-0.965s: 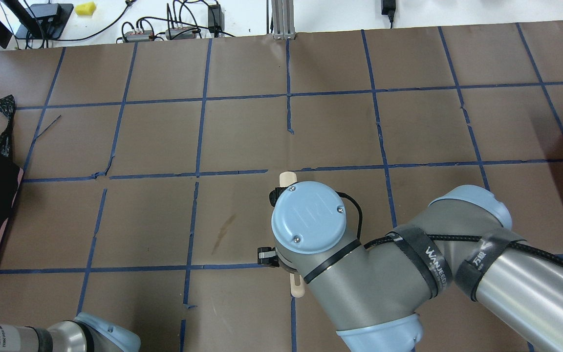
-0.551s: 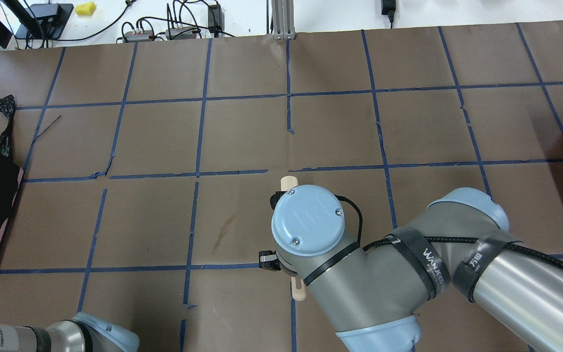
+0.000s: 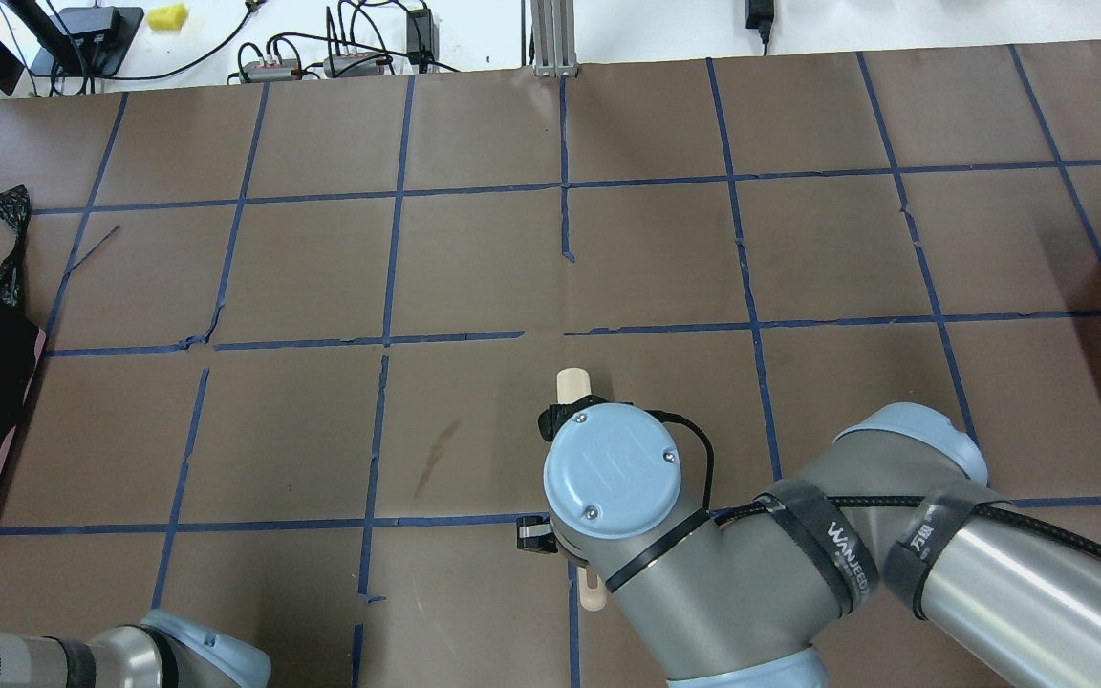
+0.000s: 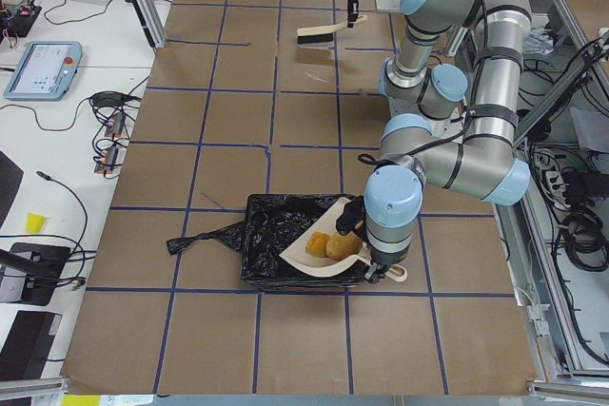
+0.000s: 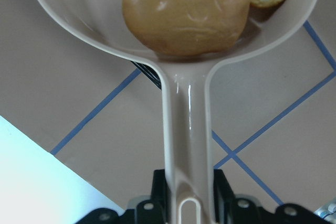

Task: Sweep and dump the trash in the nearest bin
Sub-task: 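Tilt the dustpan over the black bin with the left gripper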

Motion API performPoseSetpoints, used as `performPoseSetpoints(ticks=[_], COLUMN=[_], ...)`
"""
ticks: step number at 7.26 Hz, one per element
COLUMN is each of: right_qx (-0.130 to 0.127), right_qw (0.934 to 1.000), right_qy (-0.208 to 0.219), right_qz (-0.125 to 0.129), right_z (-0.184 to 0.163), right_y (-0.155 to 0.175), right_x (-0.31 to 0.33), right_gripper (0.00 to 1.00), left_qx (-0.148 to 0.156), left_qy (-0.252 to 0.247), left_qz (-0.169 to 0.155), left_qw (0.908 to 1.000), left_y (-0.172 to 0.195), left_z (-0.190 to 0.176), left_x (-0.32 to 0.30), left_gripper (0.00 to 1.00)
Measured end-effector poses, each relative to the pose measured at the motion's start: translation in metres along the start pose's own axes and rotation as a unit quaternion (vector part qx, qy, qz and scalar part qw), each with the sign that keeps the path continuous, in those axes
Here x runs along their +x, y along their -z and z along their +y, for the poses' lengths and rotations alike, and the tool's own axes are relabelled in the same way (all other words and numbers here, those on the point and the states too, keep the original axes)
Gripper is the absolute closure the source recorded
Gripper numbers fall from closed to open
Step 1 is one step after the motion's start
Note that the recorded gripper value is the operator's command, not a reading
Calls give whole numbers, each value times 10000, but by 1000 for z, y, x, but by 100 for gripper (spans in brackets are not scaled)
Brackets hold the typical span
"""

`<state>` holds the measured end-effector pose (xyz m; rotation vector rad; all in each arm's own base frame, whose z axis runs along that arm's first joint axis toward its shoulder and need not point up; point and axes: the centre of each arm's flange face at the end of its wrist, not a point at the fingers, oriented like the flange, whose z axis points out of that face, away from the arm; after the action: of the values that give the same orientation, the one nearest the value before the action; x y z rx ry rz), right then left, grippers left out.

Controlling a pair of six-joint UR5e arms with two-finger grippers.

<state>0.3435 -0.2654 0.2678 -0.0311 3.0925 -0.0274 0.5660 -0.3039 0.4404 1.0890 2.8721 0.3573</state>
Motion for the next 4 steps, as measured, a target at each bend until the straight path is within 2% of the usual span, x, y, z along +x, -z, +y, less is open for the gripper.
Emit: performPoseSetpoints(ticks=[4], right_qx=[15], right_qw=[10000], right_qy=[44], right_qz=[-14], right_z=[1], right_y=[-10], right_x=[-5], right_gripper=[83], left_qx=[-775], left_qy=[-40], left_qz=[-52], left_qw=[9970], left_y=[20], left_z=[-39], left_x=[-11], left_gripper=[91])
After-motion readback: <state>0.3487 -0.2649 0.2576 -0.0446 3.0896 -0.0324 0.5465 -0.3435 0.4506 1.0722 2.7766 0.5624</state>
